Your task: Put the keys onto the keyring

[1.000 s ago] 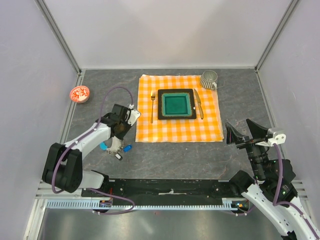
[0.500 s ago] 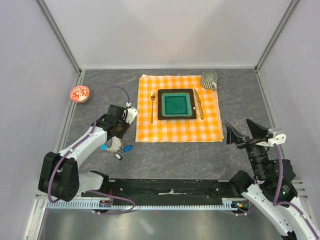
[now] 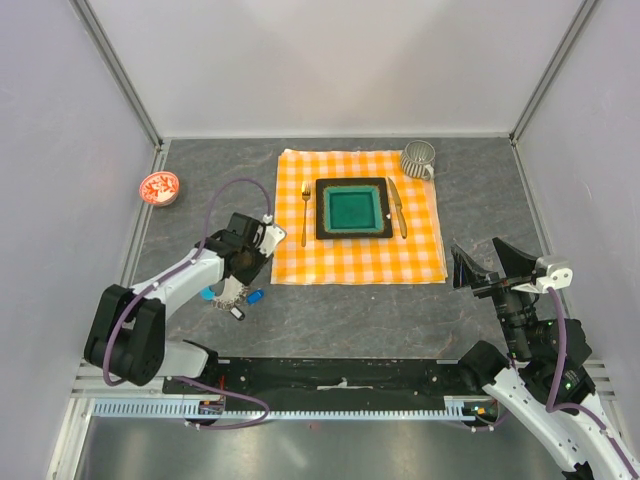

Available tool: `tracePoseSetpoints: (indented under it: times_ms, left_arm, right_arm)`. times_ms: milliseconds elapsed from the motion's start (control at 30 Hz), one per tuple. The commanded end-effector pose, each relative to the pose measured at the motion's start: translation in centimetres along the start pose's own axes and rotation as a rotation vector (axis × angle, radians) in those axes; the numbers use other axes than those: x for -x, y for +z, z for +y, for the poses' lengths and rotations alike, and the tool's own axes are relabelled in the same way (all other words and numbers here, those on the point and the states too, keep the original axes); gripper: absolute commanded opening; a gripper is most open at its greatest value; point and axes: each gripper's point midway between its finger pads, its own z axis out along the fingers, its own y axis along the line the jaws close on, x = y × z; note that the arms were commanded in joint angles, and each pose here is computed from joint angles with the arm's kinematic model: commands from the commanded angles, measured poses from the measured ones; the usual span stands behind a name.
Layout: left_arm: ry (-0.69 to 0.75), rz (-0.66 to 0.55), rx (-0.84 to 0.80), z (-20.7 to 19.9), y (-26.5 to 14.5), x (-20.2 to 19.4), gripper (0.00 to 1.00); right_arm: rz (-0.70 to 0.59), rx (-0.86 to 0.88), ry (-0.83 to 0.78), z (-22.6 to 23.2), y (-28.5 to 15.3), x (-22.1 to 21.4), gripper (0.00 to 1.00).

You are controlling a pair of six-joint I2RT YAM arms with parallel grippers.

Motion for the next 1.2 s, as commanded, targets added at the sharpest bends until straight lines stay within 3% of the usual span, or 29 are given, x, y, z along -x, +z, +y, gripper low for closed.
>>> tracePoseSetpoints:
  times_ms: [0,433,733,1100,1167]
  left_arm:
    - [0.046,0.053,0.039,0.6,0.2,-0.5,0.41]
    - [0.071,0.097,0.064,0.8,1.0,-0.5,0.4]
    - [0.057,0.076,0.067,0.9,0.7,0.3,0.29]
    - [0.039,0.036,0.069,1.0,-0.1,0.9,0.03]
    - [0.035,0.011,0.078,1.1,-0.7,1.3,0.02]
  right_arm:
    - [-0.051,-0.002,0.027,-0.1,-0.2,1.5,0.98]
    - [-0.054,-0.007,0.03,-0.2,-0.2,1.6,0.98]
    - [-0.058,-0.007,0.033,-0.2,-0.2,1.6,0.98]
    - [-0.051,0.001,0.029,0.0,-0.1,1.5,0.98]
    - [-0.045,0.016,0.029,0.3,0.0,1.4,0.98]
